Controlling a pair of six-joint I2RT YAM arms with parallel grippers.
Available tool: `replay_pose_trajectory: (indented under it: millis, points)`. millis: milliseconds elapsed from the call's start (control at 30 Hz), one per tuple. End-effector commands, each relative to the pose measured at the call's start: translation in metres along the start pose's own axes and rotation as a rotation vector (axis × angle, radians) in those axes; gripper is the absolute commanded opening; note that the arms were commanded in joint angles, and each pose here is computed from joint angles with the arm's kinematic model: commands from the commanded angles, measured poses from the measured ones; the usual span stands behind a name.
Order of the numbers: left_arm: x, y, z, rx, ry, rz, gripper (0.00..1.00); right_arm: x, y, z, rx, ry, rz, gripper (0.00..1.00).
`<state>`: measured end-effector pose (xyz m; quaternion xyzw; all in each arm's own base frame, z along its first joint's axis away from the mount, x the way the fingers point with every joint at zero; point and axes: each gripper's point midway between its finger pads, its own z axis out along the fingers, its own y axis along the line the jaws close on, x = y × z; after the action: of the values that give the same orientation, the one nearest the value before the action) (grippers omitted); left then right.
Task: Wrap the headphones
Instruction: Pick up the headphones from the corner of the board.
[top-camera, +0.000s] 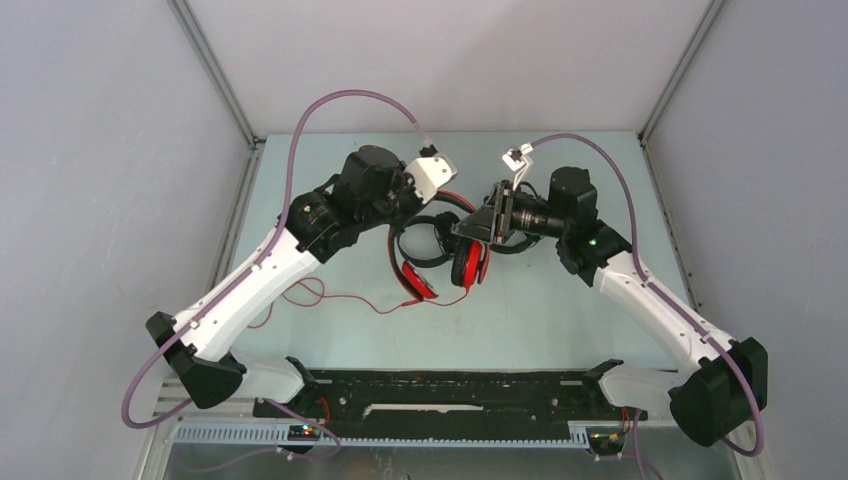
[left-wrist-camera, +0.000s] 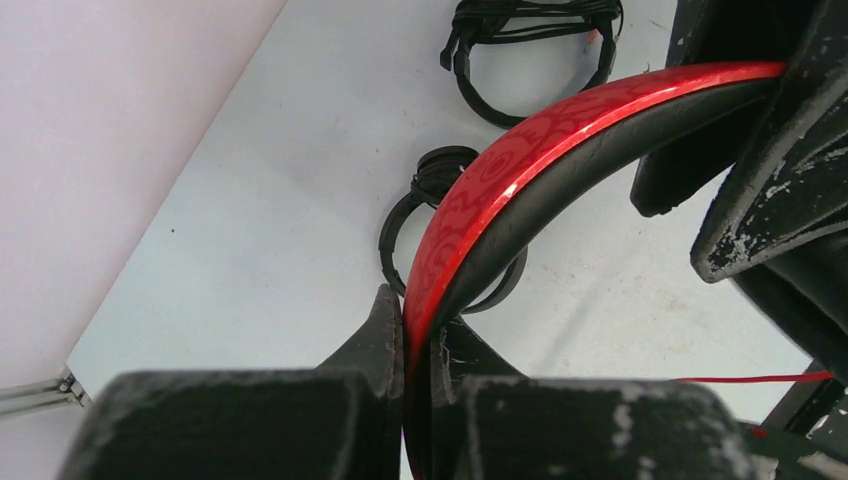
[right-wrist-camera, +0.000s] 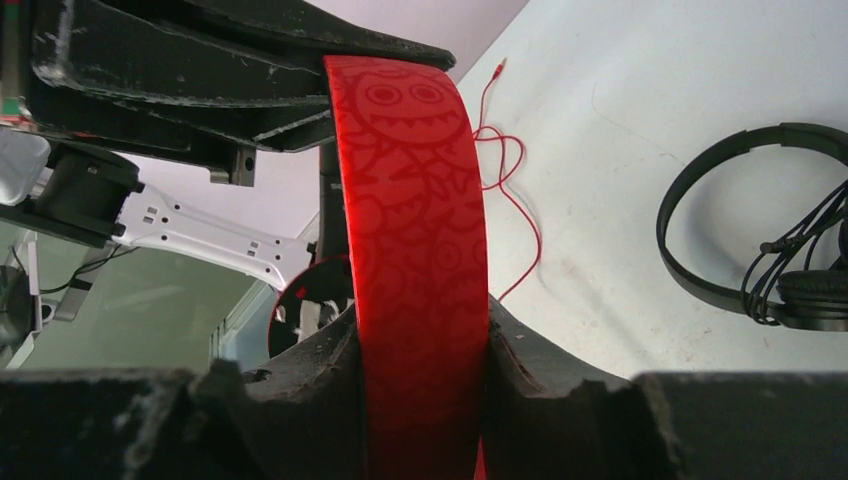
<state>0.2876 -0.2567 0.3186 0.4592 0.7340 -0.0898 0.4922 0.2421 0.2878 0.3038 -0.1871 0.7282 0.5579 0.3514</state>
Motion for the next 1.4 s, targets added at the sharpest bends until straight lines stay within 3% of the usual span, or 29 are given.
replay_pose_trajectory:
  millis: [0,100,133,200,367,533,633,867,1133,1367]
  points:
    - [-0.022,0.018,-0.02,-0.105,-0.103,-0.09,0.0,-0.041,0.021,-0.009,0.003,-0.126,-0.108,0.52]
    - [-0.024,0.036,-0.028,-0.202,-0.11,-0.15,0.0,-0.062,0.027,-0.022,0.039,-0.22,-0.175,0.78]
    - [-0.025,0.041,-0.03,-0.222,-0.118,-0.172,0.0,-0.068,0.029,-0.029,0.05,-0.252,-0.192,0.92]
    - [-0.027,0.048,-0.032,-0.25,-0.136,-0.234,0.0,-0.082,0.026,-0.039,0.096,-0.314,-0.218,0.99]
    - [-0.031,0.082,-0.043,-0.379,-0.144,-0.399,0.0,-0.101,0.026,-0.055,0.124,-0.397,-0.296,1.0]
    - [-0.042,0.101,-0.054,-0.395,-0.2,-0.528,0.0,-0.092,0.011,-0.056,0.014,-0.3,-0.19,0.99]
    - [-0.046,0.117,-0.06,-0.434,-0.231,-0.616,0.0,-0.087,0.006,-0.053,-0.003,-0.274,-0.171,0.9]
    - [-0.06,0.137,-0.084,-0.477,-0.309,-0.778,0.0,-0.064,0.034,-0.045,-0.068,-0.303,-0.347,0.87]
    - [-0.112,0.134,-0.108,-0.332,-0.429,-0.863,0.0,-0.044,0.066,-0.012,-0.139,-0.382,-0.606,0.88]
    - [-0.148,0.124,-0.127,-0.208,-0.541,-0.889,0.0,-0.054,0.041,0.002,0.032,-0.455,-0.569,0.84]
